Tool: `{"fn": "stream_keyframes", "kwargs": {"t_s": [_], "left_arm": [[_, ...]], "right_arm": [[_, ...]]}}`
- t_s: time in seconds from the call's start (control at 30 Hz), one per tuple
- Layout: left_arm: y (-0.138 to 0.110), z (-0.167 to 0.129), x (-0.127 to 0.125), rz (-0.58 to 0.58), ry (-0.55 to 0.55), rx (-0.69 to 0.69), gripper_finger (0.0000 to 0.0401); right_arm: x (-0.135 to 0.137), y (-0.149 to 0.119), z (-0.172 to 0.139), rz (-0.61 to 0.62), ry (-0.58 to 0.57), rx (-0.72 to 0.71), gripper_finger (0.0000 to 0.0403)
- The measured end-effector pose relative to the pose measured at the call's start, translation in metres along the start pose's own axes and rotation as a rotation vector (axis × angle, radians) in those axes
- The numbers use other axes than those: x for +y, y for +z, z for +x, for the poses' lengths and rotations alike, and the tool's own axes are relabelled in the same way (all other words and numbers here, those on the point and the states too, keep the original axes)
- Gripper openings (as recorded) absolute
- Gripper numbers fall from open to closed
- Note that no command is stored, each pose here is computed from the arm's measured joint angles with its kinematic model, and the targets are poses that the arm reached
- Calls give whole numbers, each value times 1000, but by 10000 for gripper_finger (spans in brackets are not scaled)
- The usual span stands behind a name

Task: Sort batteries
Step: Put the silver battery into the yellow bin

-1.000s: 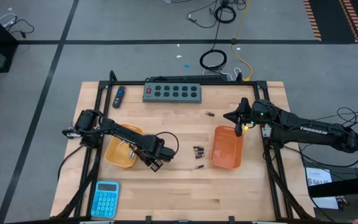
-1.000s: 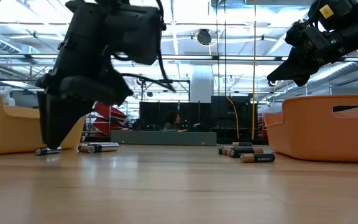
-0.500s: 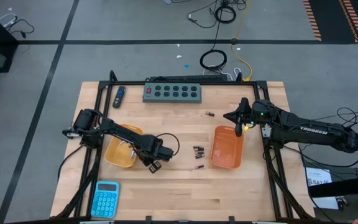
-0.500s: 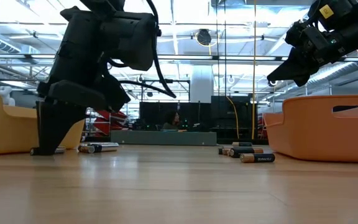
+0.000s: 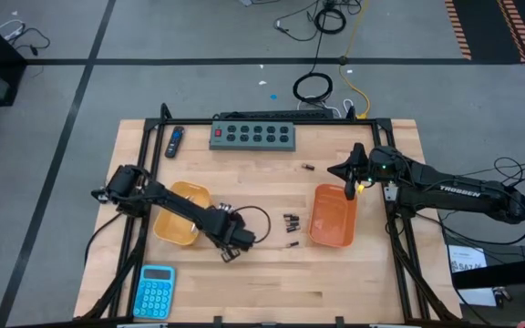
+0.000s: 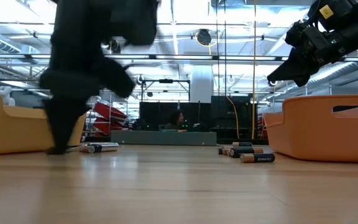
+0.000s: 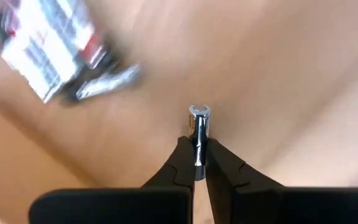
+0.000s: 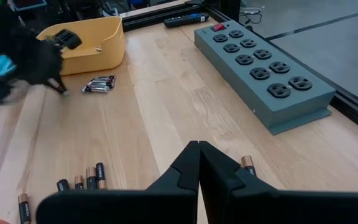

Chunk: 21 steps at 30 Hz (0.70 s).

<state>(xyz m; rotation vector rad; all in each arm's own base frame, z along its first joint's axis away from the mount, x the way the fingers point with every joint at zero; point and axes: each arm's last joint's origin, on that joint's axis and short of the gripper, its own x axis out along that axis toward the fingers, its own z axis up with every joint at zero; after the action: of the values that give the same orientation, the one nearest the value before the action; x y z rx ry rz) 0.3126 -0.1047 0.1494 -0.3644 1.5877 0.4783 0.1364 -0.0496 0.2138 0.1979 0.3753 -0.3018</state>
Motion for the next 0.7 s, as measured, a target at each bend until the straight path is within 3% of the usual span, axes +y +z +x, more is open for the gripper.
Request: {"fn": "stream_keyframes", "kwargs": {"t_s": [0.2, 0.4, 0.57, 0.7], "left_arm": [[-16, -37, 0, -63, 0, -96, 20], [-44, -65, 33, -108, 114, -18, 20], [-53, -62, 59, -93, 139, 52, 22], [-54, -52, 73, -33, 185, 123, 90]], "right_arm": [[0, -1, 0, -1, -2, 16, 0], [0, -2, 0, -2, -3, 20, 0], [0, 1, 0, -1, 1, -7, 0], [0, 0, 0, 5, 0, 0, 0]]}}
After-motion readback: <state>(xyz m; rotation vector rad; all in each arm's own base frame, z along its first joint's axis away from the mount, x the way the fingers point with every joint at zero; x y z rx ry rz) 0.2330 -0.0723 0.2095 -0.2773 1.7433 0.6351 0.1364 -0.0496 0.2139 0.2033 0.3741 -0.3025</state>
